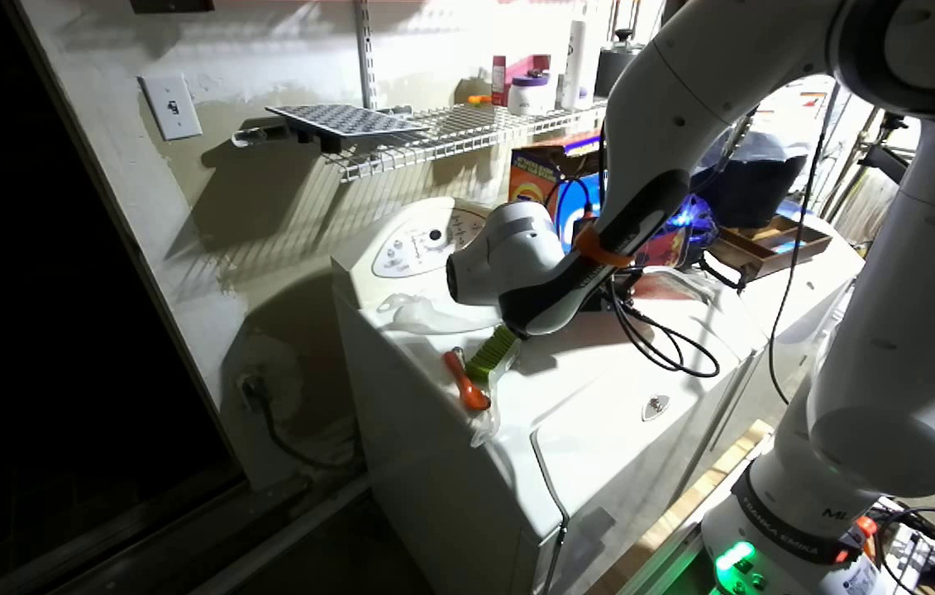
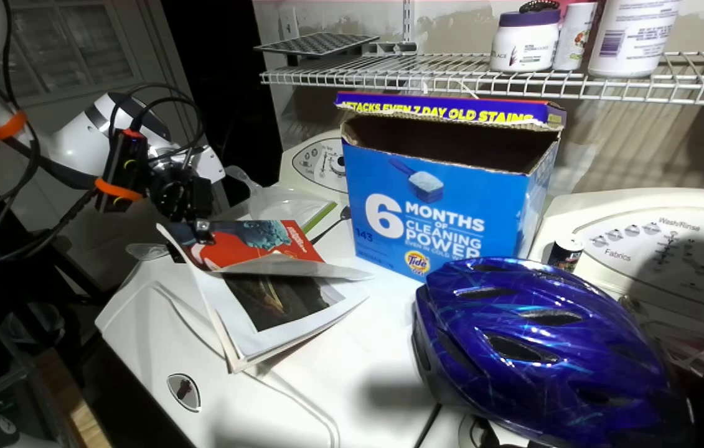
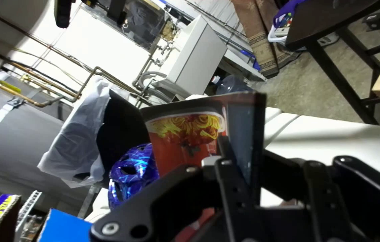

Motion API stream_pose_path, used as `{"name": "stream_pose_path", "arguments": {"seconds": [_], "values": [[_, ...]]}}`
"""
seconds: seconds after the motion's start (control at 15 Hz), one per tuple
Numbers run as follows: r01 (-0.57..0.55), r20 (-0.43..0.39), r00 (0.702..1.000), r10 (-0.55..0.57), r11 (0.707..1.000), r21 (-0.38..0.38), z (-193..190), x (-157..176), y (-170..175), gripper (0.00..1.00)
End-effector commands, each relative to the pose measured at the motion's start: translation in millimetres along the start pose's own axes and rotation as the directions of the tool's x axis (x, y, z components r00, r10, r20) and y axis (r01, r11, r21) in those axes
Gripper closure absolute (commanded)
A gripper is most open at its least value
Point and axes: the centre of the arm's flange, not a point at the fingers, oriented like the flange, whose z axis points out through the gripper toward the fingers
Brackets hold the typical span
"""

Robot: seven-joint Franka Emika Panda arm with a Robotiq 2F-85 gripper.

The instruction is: Put the magazine on the first bottom shelf

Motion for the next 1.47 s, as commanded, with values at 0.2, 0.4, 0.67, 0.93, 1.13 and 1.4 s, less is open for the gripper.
{"name": "stream_pose_path", "arguments": {"seconds": [0.2, 0.4, 0.67, 0.93, 1.13, 1.4], "values": [[-0.092, -0.026, 0.996, 0.089, 0.981, -0.173, -25.3, -15.8, 25.3, 0.97], [-0.106, -0.03, 0.994, 0.102, 0.972, -0.209, -32.8, -18.3, 29.6, 0.97], [-0.131, -0.029, 0.991, 0.128, 0.959, -0.25, -41.3, -25.7, 34.3, 0.97], [-0.153, -0.023, 0.988, 0.153, 0.945, -0.288, -50.7, -34.0, 38.4, 0.97], [-0.174, -0.016, 0.984, 0.178, 0.93, -0.324, -58.4, -43.9, 44.7, 0.97], [-0.186, 0.009, 0.98, 0.2, 0.925, -0.333, -69.8, -55.4, 51.4, 0.97]]}}
